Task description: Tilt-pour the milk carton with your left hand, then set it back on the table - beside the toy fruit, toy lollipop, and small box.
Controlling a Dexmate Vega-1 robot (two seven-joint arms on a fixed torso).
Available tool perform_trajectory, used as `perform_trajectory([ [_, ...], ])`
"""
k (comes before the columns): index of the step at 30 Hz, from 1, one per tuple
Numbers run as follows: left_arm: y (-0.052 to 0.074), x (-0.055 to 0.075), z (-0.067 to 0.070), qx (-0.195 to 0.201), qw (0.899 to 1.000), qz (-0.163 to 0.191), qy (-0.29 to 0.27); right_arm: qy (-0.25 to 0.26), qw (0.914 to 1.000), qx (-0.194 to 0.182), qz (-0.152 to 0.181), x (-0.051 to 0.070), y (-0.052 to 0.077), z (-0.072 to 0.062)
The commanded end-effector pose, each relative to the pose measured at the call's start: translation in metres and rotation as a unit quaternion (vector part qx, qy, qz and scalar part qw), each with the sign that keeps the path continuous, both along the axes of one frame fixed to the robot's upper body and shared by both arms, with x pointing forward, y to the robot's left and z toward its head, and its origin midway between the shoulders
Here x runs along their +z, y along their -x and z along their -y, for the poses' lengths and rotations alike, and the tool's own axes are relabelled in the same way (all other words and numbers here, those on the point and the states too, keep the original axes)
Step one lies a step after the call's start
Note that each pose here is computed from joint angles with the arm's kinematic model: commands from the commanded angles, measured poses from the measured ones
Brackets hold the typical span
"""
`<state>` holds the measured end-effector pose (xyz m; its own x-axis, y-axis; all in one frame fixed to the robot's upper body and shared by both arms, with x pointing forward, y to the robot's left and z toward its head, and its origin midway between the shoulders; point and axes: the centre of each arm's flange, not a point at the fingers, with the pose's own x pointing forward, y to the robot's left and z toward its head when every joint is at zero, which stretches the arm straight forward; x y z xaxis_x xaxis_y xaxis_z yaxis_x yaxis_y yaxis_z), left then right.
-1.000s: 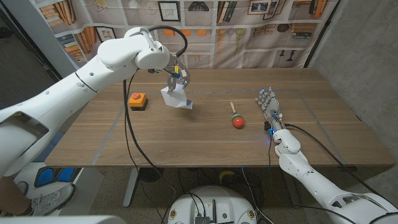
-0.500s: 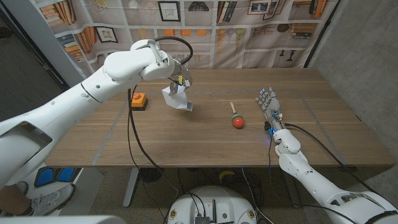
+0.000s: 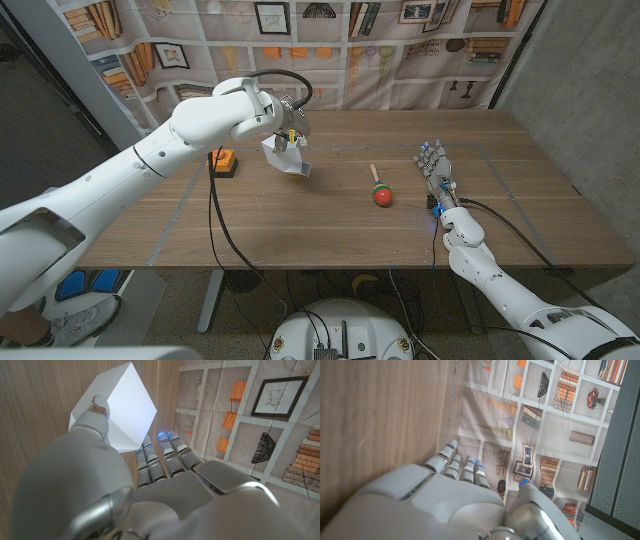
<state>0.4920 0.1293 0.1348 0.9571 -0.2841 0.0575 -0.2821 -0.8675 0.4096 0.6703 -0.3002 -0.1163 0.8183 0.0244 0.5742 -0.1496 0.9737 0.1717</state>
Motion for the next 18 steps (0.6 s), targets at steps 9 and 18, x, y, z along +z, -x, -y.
perform_trajectory([
  [9, 0.0068, -0.0052, 0.0051, 0.015, 1.000, 0.019, -0.017, -0.007, 1.0000, -0.003, 0.001, -0.0021, 0.0011, 0.0010],
  [18, 0.0100, -0.0094, 0.0097, 0.017, 0.999, 0.032, -0.039, -0.011, 0.9999, 0.000, 0.004, -0.0045, 0.0010, 0.0011],
])
